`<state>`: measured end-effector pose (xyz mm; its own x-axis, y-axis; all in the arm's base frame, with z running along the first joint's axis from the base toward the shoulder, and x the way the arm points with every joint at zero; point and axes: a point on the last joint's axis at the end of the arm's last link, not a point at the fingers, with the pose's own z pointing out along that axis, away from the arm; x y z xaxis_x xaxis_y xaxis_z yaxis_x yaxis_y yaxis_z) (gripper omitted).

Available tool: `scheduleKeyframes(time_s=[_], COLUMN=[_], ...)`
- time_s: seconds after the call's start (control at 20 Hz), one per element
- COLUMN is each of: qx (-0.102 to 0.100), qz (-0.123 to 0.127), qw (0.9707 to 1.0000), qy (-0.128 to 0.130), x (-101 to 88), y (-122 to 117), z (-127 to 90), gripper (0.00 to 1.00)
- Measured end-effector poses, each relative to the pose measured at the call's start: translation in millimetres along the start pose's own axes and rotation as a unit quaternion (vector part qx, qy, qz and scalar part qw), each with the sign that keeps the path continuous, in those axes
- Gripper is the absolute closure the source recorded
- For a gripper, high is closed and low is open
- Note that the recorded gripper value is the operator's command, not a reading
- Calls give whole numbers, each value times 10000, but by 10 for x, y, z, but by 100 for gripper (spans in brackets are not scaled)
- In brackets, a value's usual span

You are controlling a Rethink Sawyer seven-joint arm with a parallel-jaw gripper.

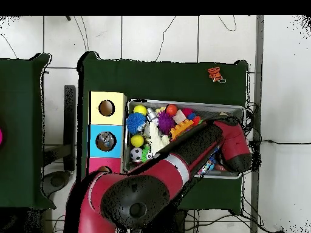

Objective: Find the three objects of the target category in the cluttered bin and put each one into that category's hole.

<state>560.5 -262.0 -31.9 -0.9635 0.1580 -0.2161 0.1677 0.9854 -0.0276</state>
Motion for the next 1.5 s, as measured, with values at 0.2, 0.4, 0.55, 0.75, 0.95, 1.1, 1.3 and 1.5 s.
scheduleKeyframes(time_s=[0.2,0.4,0.55,0.75,0.95,1.1,1.3,1.5], qx=[404,716,819,825,730,567,358,103], qz=[-336,-657,-814,-813,-594,-248,112,422], qw=[9984,9947,9924,9924,9952,9981,9990,9973], qy=[188,336,420,417,264,30,-254,-584], x=[87,100,106,102,83,53,12,-4], y=[-37,-61,-34,-37,-67,-118,-174,-255], z=[104,117,128,123,132,142,151,150], gripper=[0,0,0,0,0,0,0,0])
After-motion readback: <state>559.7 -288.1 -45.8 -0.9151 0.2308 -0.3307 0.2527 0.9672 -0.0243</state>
